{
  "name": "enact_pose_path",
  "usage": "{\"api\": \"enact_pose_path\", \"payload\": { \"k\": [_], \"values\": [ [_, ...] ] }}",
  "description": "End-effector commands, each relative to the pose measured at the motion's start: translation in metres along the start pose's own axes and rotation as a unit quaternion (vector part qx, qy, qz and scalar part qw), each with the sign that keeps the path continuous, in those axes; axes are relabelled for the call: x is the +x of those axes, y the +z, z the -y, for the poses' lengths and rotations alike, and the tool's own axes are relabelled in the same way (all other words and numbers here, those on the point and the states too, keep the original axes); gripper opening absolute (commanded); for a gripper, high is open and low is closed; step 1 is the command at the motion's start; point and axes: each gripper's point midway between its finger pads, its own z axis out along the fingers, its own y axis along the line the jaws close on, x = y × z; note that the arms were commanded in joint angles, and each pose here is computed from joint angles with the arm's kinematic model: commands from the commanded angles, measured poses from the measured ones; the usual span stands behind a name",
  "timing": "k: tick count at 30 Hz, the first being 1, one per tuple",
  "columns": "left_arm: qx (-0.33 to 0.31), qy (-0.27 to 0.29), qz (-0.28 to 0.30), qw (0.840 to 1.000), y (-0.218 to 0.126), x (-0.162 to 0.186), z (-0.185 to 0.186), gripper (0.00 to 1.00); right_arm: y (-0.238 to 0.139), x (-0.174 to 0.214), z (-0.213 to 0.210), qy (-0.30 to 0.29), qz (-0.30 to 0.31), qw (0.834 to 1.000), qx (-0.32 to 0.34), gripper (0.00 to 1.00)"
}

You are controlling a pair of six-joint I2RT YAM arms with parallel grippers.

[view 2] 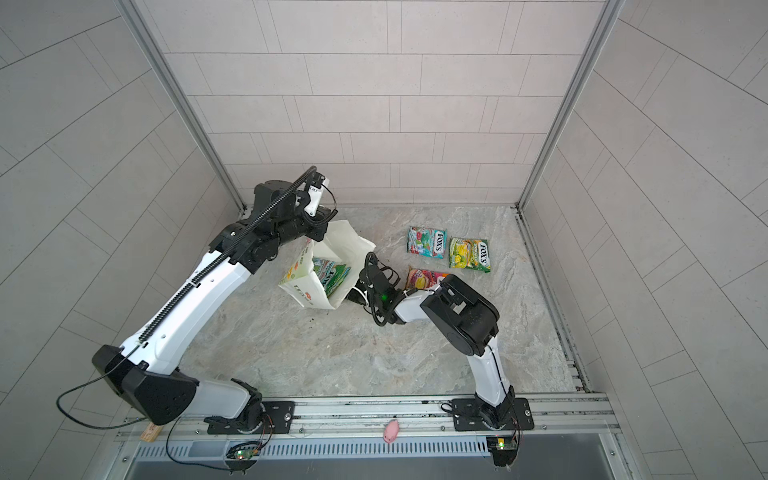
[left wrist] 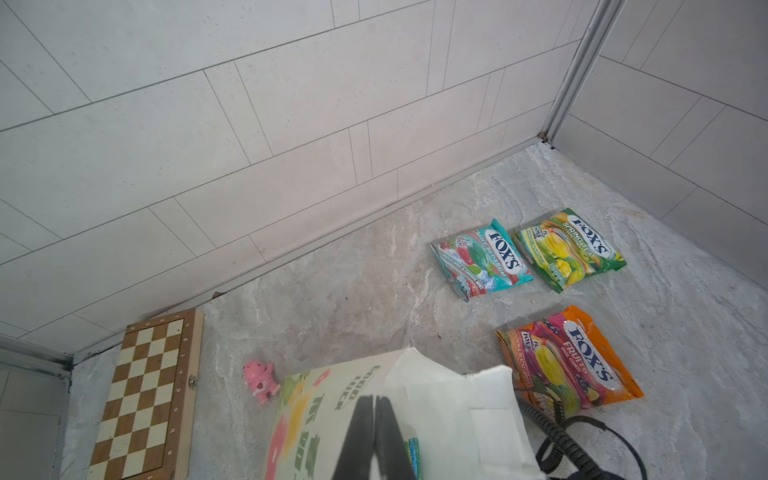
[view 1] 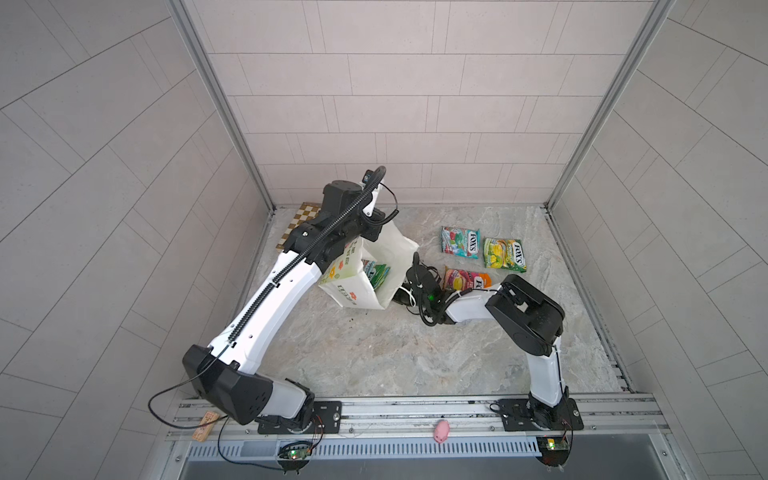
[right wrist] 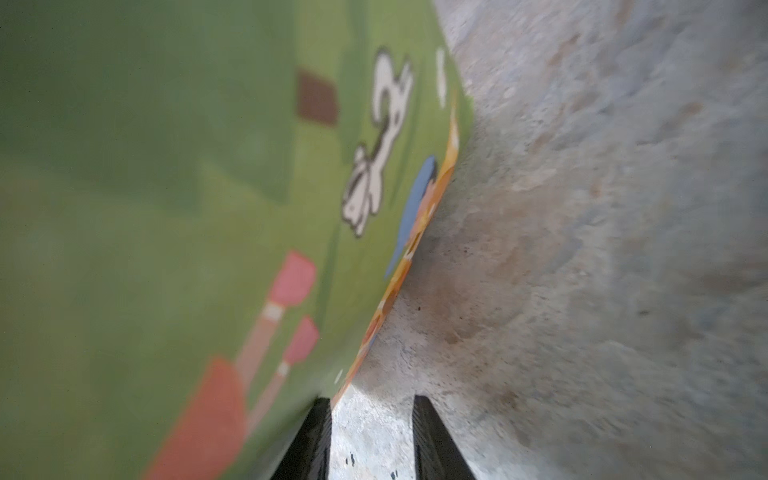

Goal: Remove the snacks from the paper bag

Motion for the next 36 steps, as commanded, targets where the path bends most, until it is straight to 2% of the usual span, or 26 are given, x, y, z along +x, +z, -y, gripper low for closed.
{"api": "enact_pose_path", "payload": {
  "k": [1,4,10,15,19,22,25,31,36],
  "values": [
    [0.033,-0.012,0.055,0.998,-0.013,-0.029,0.010,0.00,0.002,-0.004,-0.013,0.000,0.016,1.000,-0.014,0.35],
    [0.040,-0.017,0.049,0.998,-0.015,-0.021,0.013,0.00,-0.013,-0.004,0.007,-0.012,0.026,0.999,0.022,0.37],
    [0.048,-0.029,0.034,0.998,-0.022,-0.001,0.017,0.00,-0.068,-0.012,0.052,-0.042,0.029,0.991,0.125,0.40],
    [0.069,-0.046,0.024,0.996,-0.026,0.015,0.025,0.00,-0.129,-0.030,0.081,-0.083,0.049,0.968,0.233,0.42],
    [0.100,-0.059,0.025,0.993,-0.031,0.023,0.039,0.00,-0.181,-0.057,0.083,-0.113,0.092,0.945,0.293,0.42],
    [0.116,-0.068,0.043,0.990,-0.032,0.024,0.050,0.00,-0.212,-0.075,0.065,-0.146,0.134,0.936,0.292,0.41],
    [0.134,-0.080,0.056,0.986,-0.031,0.027,0.061,0.00,-0.233,-0.083,0.032,-0.173,0.144,0.938,0.263,0.42],
    [0.157,-0.095,0.045,0.982,-0.031,0.036,0.074,0.00,-0.230,-0.065,-0.021,-0.202,0.071,0.962,0.169,0.41],
    [0.161,-0.106,0.036,0.981,-0.027,0.040,0.077,0.00,-0.206,-0.037,-0.053,-0.216,0.021,0.971,0.099,0.40]
  ]
}}
